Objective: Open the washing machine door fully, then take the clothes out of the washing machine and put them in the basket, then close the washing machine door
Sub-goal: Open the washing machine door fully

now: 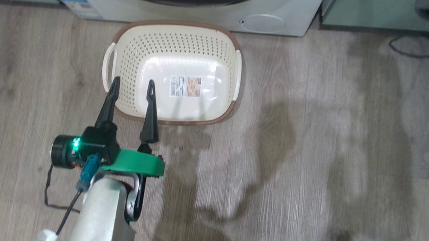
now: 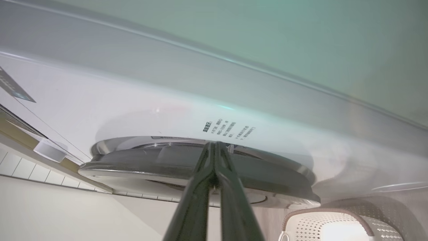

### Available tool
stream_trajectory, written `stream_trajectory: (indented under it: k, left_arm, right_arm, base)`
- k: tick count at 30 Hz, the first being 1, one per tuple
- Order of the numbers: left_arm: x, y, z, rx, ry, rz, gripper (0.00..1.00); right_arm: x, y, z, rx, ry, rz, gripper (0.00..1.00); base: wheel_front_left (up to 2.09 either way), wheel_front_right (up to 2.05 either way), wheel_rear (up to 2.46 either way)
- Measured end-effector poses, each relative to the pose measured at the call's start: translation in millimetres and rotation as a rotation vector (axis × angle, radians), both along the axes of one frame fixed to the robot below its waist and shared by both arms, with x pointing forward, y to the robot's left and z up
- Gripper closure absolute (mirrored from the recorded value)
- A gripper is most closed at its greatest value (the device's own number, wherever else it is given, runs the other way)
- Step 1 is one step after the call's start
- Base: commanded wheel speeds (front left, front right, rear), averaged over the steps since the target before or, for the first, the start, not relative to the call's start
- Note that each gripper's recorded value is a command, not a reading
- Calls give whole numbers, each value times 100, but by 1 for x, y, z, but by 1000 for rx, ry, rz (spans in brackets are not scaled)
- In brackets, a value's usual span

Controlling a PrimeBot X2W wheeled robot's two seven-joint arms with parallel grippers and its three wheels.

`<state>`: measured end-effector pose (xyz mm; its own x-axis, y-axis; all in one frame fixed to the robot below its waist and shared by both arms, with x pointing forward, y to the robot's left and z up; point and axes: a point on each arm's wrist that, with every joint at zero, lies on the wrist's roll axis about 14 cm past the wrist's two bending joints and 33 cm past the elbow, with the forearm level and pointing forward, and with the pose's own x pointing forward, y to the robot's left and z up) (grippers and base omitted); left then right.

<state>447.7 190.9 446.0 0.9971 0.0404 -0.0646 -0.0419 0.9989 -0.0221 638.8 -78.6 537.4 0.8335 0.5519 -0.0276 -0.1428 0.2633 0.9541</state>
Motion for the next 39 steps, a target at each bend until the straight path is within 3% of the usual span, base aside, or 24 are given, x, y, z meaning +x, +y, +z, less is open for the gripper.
stream_trajectory:
  k: [19, 34, 39]
  left_arm:
    - [16, 3, -15, 0, 26, 15, 0]
    - [20, 4, -12, -1, 16, 17, 0]
    - [19, 3, -4, -2, -3, 15, 0]
  right_arm:
    - [35, 58, -18, -29, 28, 152, 100]
    - [31, 83, -12, -48, 16, 240, 100]
    - [15, 93, -8, -80, 11, 318, 100]
  base:
    - [0, 0, 0]
    - [0, 0, 0]
    - [0, 0, 0]
